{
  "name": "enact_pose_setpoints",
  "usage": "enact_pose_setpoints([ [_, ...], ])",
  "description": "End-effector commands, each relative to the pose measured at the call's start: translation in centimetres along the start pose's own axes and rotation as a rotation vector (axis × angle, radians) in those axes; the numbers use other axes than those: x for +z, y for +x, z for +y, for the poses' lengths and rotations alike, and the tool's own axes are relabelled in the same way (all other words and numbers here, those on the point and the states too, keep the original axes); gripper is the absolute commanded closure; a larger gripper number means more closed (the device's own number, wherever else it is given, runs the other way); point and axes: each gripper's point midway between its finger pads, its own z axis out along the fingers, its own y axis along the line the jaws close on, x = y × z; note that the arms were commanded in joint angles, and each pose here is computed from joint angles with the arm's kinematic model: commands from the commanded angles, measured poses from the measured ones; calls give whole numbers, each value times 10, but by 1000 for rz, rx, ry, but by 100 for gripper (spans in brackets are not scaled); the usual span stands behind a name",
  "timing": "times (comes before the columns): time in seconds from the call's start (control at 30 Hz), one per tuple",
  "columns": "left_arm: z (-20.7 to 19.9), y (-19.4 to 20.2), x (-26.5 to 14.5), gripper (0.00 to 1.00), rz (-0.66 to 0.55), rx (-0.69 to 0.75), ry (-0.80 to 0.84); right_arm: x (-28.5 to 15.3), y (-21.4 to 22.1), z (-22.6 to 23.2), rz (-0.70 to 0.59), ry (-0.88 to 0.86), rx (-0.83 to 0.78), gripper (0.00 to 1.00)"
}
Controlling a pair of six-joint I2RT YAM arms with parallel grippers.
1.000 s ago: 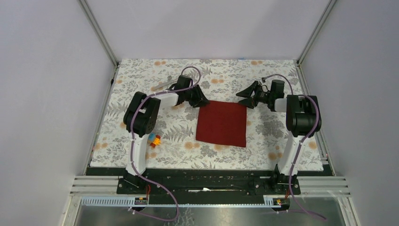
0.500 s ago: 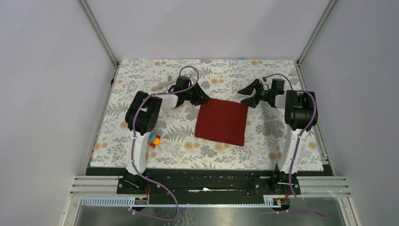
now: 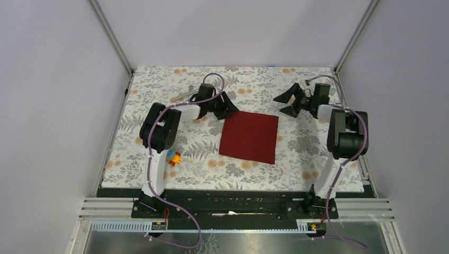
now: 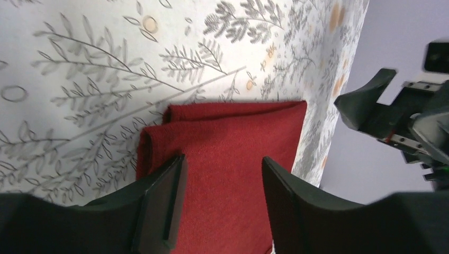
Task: Fold the napkin into a case and place the utensils inside
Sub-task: Smooth out the square-folded napkin at the center of the board.
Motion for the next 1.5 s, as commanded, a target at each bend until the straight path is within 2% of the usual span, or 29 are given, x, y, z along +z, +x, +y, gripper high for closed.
enact_pose_setpoints([
  [0.0, -54, -5, -25, 36, 12, 60, 85, 29, 59, 47, 138, -73, -126, 2],
  [0.1, -58, -12, -26, 25, -13, 77, 84, 46, 83, 46, 189, -110, -116, 1],
  [0.4, -32, -25, 1, 5, -29, 80, 161, 61, 73, 17, 202, -177, -30, 1],
  [0.67, 54, -33, 17, 3, -78, -27, -23, 43, 45, -22, 122, -159, 67, 0],
  [0.8, 71, -30, 16, 2, -78, -47, -63, 33, 31, -41, 78, -137, 102, 0],
  [0.93, 68, -34, 10, 2, -81, -11, -81, 19, 17, -64, 36, -86, 156, 0],
  [1.03, 36, -39, -2, 1, -79, 36, -42, 5, 12, -65, 21, 26, 124, 0],
  [1.2, -51, -38, -36, 1, -72, 118, 82, -39, 17, -53, -33, 419, -38, 0],
  [1.3, -90, -34, -68, 1, -88, 148, 136, -46, 63, -30, 33, 518, -122, 2],
  [1.47, -117, -14, -130, 1, -82, 229, 122, -38, 182, 9, 218, 517, -301, 17],
])
